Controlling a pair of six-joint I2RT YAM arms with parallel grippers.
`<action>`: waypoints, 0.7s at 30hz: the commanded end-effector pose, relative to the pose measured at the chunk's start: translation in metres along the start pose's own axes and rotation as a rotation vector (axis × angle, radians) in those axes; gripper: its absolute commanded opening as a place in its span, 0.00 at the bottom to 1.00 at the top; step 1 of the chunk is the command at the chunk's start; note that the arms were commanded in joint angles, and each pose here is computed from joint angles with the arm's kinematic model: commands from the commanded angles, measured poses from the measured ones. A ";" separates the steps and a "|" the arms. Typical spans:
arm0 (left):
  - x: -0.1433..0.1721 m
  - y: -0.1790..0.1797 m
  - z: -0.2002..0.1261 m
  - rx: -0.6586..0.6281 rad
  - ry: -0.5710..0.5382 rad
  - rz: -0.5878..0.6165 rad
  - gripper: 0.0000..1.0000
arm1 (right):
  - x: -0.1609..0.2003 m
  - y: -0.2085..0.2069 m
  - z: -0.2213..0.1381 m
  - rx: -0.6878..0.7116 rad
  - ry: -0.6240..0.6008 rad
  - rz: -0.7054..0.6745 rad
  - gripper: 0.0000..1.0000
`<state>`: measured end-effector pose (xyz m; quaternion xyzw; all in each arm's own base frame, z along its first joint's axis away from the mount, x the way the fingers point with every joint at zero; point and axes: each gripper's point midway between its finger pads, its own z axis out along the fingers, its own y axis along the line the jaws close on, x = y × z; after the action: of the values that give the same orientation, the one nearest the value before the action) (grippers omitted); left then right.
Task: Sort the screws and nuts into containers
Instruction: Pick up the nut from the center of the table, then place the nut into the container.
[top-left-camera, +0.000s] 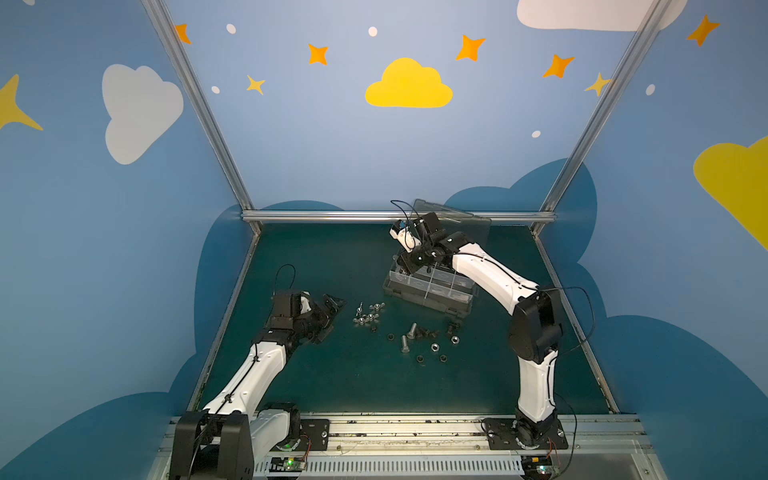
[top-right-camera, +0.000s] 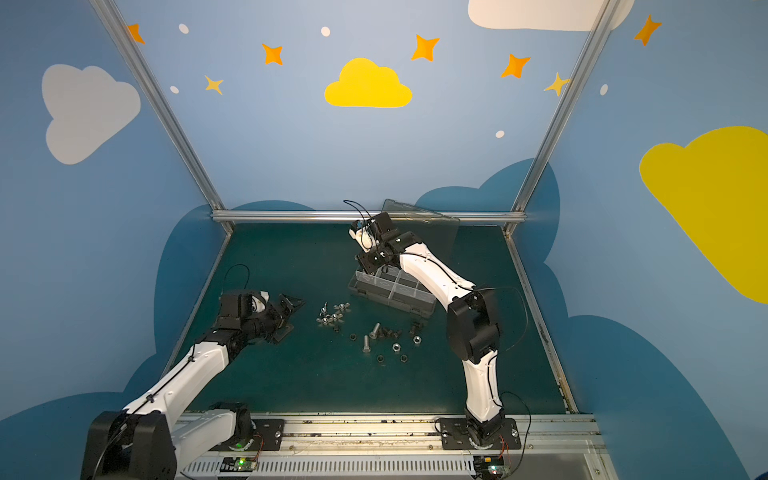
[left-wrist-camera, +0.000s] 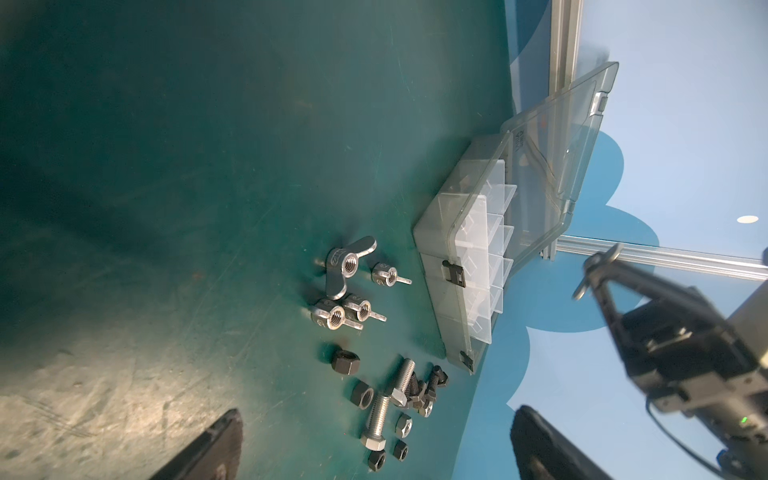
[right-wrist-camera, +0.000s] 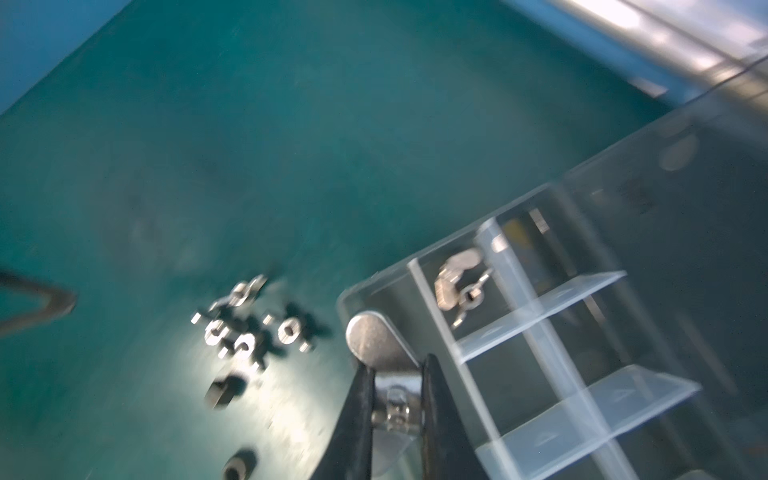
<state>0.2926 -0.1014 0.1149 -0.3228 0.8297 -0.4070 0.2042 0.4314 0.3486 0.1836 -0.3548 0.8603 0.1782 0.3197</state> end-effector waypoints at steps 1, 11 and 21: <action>-0.005 -0.011 -0.002 0.019 -0.011 0.030 1.00 | -0.004 -0.027 0.021 0.110 -0.010 0.059 0.06; -0.006 -0.013 0.000 0.027 -0.009 0.030 1.00 | 0.005 -0.047 0.061 0.139 0.018 0.120 0.08; -0.007 -0.020 0.002 0.061 0.001 0.025 0.99 | 0.030 -0.053 0.073 0.164 0.081 0.101 0.19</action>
<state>0.2963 -0.1029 0.1138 -0.3217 0.8287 -0.4112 0.2018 0.4797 0.3421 0.1046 -0.2913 0.9017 0.1203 0.2958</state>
